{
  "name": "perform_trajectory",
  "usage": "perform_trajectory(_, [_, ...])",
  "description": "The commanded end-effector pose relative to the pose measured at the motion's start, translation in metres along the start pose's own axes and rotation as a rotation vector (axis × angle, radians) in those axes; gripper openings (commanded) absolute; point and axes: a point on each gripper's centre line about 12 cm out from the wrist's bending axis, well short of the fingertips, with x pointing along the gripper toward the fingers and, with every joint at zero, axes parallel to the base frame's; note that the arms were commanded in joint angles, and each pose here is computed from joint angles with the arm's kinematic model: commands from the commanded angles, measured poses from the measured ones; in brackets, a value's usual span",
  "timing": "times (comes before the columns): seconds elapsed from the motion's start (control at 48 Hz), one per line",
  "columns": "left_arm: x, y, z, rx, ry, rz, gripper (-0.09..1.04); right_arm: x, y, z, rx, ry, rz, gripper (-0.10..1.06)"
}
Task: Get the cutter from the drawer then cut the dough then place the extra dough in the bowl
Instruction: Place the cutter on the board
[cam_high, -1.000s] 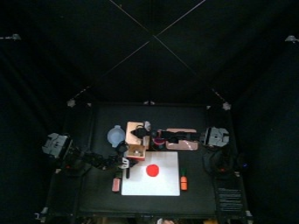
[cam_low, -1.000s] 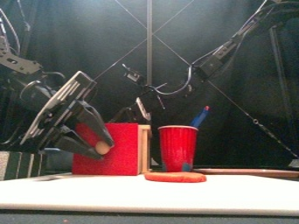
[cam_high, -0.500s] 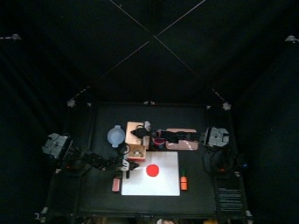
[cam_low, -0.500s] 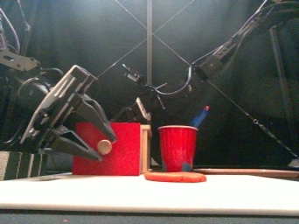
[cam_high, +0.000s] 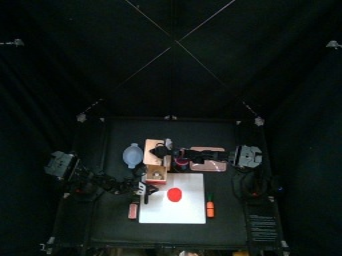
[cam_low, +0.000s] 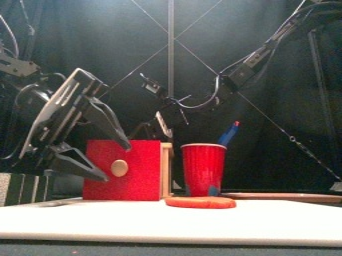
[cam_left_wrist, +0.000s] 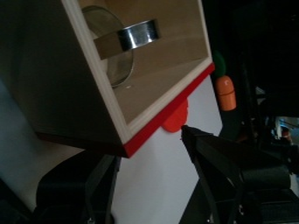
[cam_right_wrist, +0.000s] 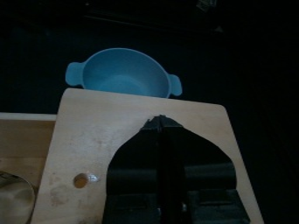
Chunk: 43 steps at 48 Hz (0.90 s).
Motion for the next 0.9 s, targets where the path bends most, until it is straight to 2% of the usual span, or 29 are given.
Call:
perform_trajectory(0.021, [-0.012,-0.013,0.002,0.012,0.011,-0.061,0.9,-0.003,-0.002,-0.004,0.003,0.025,-0.004,-0.07])
perform_trajectory(0.292, [-0.039,-0.017,0.001,0.034,0.076,-0.101,0.9,-0.004,-0.003,-0.001,0.002,0.017,-0.007,-0.07])
perform_trajectory(0.458, [-0.059,-0.02,0.006,0.067,0.089,-0.161,0.89,-0.007,0.0,0.006,0.009,0.004,-0.002,-0.07])
perform_trajectory(0.646, [-0.083,-0.039,0.014,0.16,0.078,-0.308,0.89,-0.019,0.012,0.036,-0.003,-0.03,0.015,-0.07])
perform_trajectory(0.729, [-0.092,-0.046,0.018,0.23,0.061,-0.374,0.88,-0.026,0.018,0.052,0.006,-0.041,0.02,-0.07])
perform_trajectory(0.812, [-0.098,-0.05,0.027,0.326,0.006,-0.44,0.88,-0.035,0.024,0.07,0.054,-0.047,0.02,-0.07])
perform_trajectory(0.896, [-0.101,-0.052,0.036,0.405,-0.054,-0.48,0.88,-0.044,0.029,0.088,0.146,-0.044,0.022,-0.07])
